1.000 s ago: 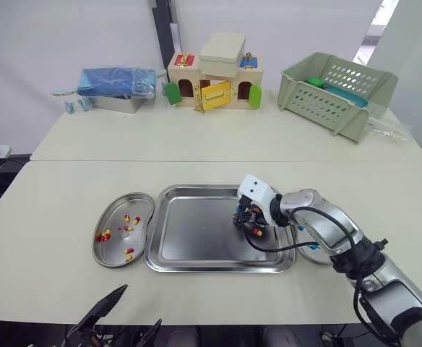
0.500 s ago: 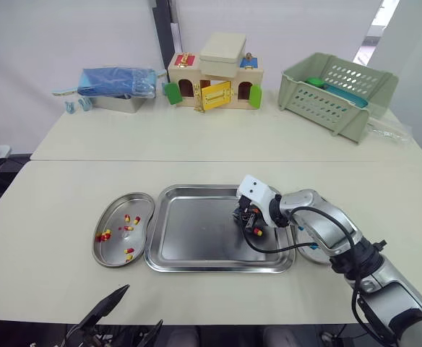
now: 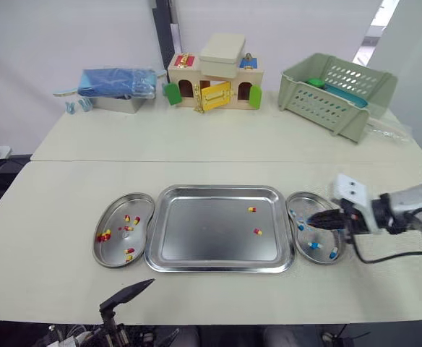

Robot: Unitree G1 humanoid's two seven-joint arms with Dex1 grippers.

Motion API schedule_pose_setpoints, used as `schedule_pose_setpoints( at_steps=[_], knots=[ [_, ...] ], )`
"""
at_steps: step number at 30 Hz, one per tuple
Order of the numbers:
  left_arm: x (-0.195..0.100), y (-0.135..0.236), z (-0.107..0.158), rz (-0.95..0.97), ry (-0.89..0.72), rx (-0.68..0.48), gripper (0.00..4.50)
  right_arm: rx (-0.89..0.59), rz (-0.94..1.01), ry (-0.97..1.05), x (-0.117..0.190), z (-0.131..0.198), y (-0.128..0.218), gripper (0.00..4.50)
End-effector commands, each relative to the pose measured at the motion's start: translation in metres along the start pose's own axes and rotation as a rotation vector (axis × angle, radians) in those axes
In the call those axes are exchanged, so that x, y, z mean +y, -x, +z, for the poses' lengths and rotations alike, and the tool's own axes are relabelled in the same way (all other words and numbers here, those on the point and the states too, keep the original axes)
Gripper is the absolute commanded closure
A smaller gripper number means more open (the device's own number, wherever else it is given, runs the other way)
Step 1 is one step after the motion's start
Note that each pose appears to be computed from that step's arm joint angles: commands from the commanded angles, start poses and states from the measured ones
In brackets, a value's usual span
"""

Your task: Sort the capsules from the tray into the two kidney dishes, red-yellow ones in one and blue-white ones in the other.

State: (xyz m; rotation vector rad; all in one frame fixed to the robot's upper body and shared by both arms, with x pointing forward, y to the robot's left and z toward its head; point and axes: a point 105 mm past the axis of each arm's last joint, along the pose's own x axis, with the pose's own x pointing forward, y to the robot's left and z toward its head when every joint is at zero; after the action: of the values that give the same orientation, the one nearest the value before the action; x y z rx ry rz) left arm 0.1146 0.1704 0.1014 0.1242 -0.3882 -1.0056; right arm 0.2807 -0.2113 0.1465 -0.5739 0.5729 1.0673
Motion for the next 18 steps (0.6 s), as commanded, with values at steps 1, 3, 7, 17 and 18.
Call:
schedule_pose_setpoints(
  at_steps=[1, 3, 7, 17, 18],
  knots=[
    [-0.0040, -0.0047, 0.0083, -0.048, -0.020, -0.044, 0.00, -0.004, -0.025, 0.058, -0.0031, 0.0038, 0.0113, 4.49],
    [-0.0037, -0.0051, 0.0086, -0.047, -0.018, -0.048, 0.00, -0.002, -0.027, 0.062, -0.0030, 0.0027, 0.0111, 4.49],
    [-0.0041, -0.0044, 0.0086, -0.051, -0.012, -0.045, 0.00, -0.009, -0.048, 0.069, -0.0060, 0.0049, 0.0077, 4.49],
    [-0.0033, -0.0023, 0.0053, -0.030, -0.022, -0.034, 0.00, 0.003, -0.043, 0.081, -0.0079, 0.0029, 0.0018, 4.49],
    [-0.0034, -0.0013, 0.0044, -0.028, -0.023, -0.032, 0.00, 0.003, -0.044, 0.083, -0.0086, 0.0034, 0.0019, 4.49]
  ],
)
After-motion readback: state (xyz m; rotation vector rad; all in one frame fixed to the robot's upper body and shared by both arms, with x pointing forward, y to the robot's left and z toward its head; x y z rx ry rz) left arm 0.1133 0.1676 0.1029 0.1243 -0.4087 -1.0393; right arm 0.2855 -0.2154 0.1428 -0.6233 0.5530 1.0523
